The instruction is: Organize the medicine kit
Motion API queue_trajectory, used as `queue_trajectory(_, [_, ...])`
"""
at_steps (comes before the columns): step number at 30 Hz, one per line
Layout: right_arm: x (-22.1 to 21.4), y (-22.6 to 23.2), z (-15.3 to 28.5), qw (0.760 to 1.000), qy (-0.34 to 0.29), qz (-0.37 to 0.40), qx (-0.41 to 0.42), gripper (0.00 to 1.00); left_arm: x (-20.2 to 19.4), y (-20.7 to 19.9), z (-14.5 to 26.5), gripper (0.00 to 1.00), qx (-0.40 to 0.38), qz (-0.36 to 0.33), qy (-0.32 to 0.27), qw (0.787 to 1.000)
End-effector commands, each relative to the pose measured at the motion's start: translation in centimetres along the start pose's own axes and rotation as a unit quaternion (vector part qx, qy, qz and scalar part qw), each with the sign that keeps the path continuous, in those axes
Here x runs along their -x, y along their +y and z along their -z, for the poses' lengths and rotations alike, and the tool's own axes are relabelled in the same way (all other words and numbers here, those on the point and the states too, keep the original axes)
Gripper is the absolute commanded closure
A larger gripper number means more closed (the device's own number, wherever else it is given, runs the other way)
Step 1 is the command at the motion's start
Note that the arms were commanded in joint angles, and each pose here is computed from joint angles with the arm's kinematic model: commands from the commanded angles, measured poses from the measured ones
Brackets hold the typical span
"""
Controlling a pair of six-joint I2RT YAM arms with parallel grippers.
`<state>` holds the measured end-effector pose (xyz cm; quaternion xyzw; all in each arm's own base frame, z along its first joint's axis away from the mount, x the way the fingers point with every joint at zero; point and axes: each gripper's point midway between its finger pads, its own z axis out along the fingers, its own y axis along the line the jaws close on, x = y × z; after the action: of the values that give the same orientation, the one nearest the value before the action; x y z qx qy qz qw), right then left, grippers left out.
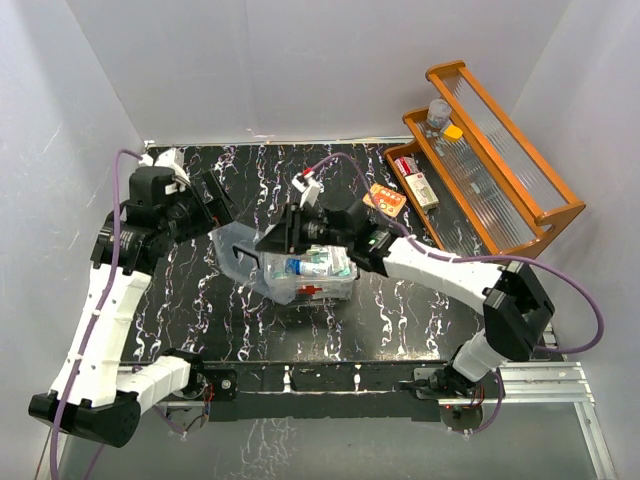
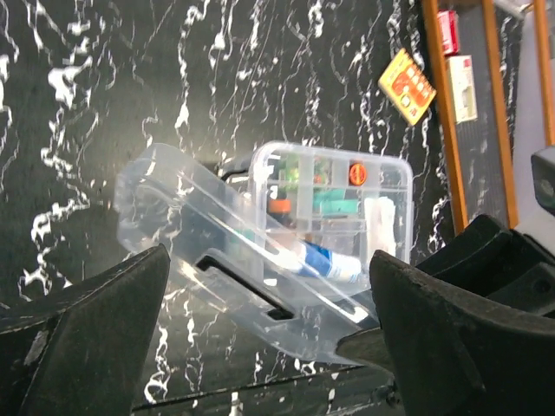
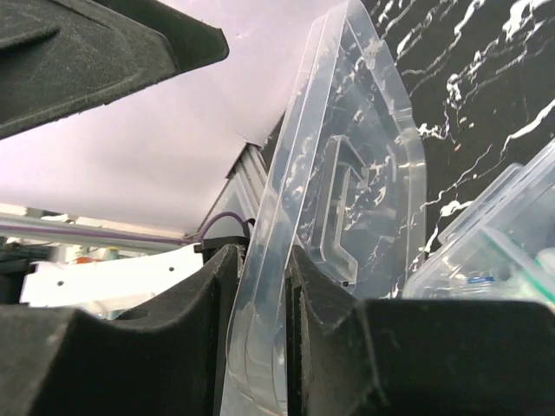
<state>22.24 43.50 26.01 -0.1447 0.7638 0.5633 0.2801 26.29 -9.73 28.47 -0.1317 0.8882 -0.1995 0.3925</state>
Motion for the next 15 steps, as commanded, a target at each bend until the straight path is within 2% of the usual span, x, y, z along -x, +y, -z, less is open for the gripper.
queue_trajectory(1, [3.0,2.8,3.4,0.996,0.000,0.008,0.088,0.82,2.8,-1.4,0.8,0.01,-0.016,-0.026,-0.035,0.999])
queue_trajectory(6, [3.9,1.2,5.3,0.995,0.013,-0.040,0.089,0.82,3.0,-1.3,0.2,0.01,-0.013,-0.029,-0.041,0.999])
queue_trajectory(15, [5.3,-0.9,8.5,0.987,0.035,-0.097,0.123,0.82,-1.4,-0.2,-2.9,0.02,-0.034,-0.024,0.018,0.999])
